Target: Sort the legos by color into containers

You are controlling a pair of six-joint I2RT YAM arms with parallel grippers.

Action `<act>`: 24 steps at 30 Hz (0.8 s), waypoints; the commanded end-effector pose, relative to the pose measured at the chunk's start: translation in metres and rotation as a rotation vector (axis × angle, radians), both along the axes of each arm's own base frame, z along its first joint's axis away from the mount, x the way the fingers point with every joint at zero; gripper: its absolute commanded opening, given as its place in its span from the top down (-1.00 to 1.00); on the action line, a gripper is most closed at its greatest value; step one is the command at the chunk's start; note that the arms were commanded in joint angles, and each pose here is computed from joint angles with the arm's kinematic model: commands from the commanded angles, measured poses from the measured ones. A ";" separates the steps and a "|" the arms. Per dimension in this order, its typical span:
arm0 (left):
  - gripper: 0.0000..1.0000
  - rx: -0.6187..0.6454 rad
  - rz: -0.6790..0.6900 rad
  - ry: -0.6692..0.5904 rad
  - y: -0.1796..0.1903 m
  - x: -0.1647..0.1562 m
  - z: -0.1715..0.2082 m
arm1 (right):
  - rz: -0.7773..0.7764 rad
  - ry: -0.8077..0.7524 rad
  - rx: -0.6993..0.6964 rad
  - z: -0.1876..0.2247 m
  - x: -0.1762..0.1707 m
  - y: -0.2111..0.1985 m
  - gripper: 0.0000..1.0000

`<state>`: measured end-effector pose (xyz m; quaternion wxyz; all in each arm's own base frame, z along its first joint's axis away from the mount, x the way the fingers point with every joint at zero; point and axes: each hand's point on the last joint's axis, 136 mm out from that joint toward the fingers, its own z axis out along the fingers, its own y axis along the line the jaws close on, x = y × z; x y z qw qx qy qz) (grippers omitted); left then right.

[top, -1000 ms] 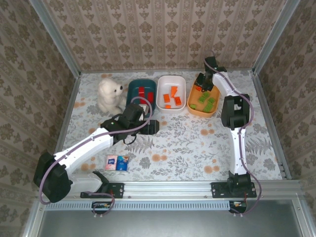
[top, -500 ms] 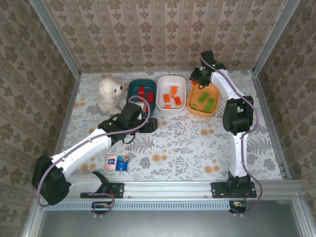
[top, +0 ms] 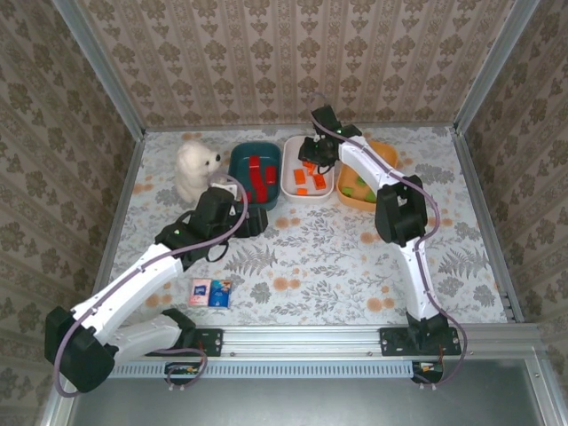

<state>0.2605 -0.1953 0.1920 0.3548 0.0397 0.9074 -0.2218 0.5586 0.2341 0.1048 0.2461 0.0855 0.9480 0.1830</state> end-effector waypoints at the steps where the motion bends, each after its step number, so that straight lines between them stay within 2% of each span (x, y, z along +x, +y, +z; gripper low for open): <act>1: -0.70 0.001 0.038 0.003 0.011 -0.003 0.000 | 0.007 -0.029 0.053 0.002 0.014 0.013 0.57; 5: -0.70 0.001 0.046 0.006 0.014 -0.004 0.001 | 0.006 -0.070 0.086 0.006 0.032 0.022 0.55; 12: -0.70 -0.005 0.074 -0.001 0.022 -0.007 0.003 | -0.084 -0.003 0.134 -0.028 0.044 0.024 0.49; 18: -0.70 -0.008 0.088 -0.002 0.027 -0.009 0.004 | -0.139 0.011 0.180 -0.037 0.052 0.028 0.38; 24: -0.70 -0.007 0.093 -0.005 0.029 -0.009 0.004 | -0.162 0.051 0.166 -0.042 0.047 0.023 -0.06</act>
